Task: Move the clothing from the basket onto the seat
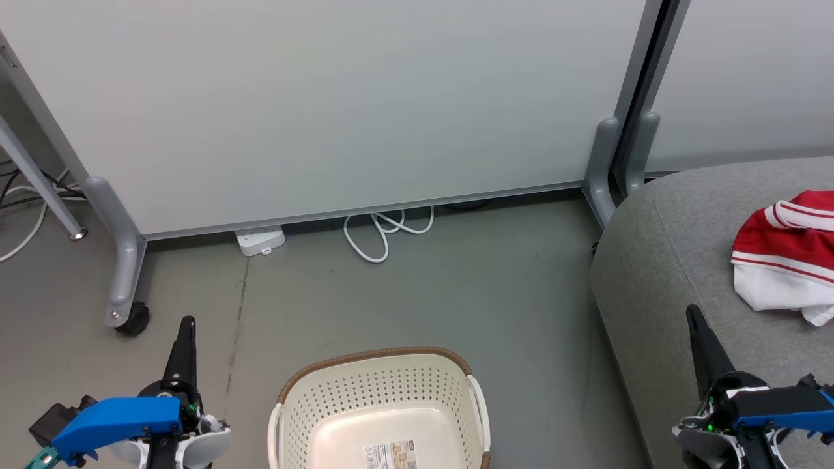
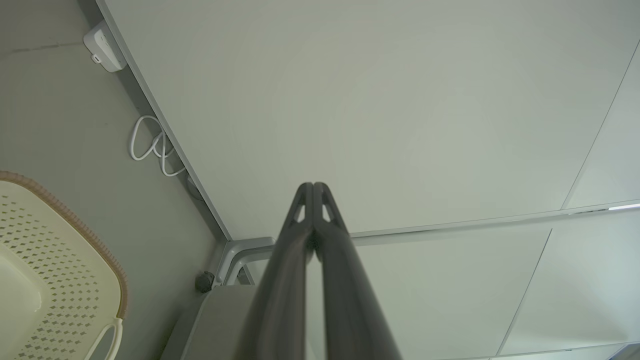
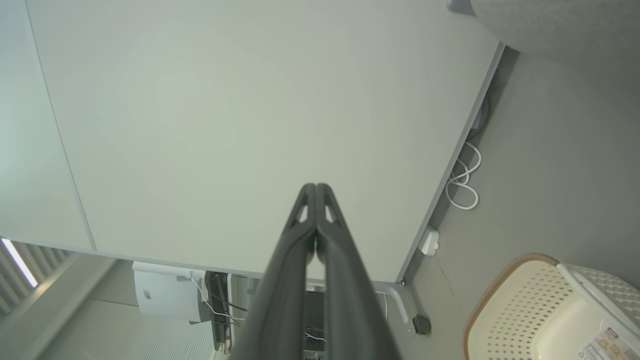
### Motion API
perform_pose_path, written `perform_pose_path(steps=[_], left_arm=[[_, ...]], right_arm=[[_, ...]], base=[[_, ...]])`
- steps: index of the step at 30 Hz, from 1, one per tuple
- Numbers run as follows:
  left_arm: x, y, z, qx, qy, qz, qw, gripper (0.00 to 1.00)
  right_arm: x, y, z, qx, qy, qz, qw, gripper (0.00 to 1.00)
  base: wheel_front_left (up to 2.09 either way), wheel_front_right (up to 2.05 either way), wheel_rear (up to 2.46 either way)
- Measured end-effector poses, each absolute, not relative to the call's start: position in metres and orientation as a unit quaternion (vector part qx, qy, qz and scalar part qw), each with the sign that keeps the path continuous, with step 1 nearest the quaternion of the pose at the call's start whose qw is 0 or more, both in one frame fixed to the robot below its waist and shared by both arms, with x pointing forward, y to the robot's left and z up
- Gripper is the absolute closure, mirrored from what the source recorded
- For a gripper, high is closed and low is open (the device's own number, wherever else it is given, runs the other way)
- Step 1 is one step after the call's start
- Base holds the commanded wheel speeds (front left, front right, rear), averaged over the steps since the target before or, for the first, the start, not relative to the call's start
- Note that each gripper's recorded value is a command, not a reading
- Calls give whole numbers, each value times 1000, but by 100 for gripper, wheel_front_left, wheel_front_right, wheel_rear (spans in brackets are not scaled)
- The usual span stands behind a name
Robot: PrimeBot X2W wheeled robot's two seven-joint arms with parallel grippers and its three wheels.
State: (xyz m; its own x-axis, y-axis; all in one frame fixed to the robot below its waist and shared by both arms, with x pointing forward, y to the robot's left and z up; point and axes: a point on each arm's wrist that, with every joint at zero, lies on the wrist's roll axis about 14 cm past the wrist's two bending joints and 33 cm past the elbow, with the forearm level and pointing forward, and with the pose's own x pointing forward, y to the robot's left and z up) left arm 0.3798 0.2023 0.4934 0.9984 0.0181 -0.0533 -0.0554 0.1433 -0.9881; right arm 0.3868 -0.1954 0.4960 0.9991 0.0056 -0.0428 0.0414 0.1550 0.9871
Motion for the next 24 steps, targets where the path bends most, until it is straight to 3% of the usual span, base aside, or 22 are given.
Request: perform_pose_path(steps=[24], left_arm=[[388,200,503,-709,5,5,706,100]], right_arm=[[387,-201,503,708,4,-5,706,100]], base=[[0,0,0]])
